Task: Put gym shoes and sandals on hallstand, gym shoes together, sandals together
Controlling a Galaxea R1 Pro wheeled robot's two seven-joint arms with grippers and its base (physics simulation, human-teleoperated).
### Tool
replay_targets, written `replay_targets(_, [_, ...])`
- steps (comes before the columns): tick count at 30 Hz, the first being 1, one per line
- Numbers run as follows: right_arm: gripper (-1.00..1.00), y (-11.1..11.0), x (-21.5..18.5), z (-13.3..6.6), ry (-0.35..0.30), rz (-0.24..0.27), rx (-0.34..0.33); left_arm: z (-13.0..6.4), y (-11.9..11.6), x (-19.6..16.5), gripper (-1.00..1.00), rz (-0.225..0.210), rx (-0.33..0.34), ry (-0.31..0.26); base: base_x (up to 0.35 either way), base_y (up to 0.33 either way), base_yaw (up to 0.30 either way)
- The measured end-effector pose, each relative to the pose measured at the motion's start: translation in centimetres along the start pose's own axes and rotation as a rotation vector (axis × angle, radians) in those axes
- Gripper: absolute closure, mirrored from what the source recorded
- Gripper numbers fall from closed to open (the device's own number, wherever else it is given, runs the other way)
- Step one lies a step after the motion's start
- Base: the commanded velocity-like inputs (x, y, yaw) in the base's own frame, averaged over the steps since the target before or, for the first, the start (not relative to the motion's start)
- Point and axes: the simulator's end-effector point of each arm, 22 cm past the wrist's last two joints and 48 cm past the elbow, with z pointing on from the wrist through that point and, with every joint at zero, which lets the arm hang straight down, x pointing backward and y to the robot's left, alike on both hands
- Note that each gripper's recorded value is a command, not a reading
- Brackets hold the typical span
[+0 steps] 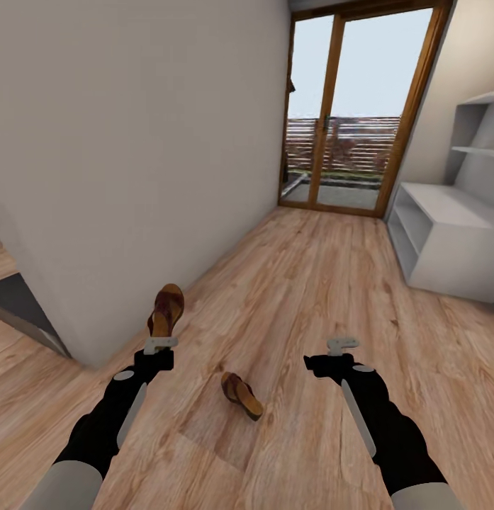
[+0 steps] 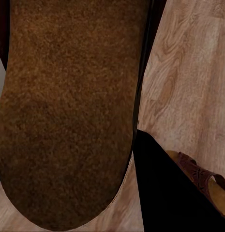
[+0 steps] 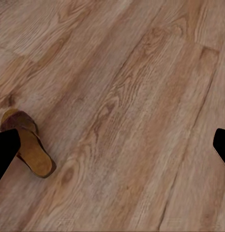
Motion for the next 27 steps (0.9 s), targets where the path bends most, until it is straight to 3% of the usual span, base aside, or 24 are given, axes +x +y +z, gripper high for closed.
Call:
replay_targets(16, [-1.00,0.00,0.03,0.03,0.000,0.000,0.000,0.02,-0.01,0.03,1.00,-0.001,0.000,0.001,0.022,-0.015,0.290])
replay_targets(27, [-1.00,-0.03,0.06,0.02,0.001,0.000,0.000,0.00,-0.02,0.02,1.00,-0.001,0.001,0.001,0.228,-0.102,0.036])
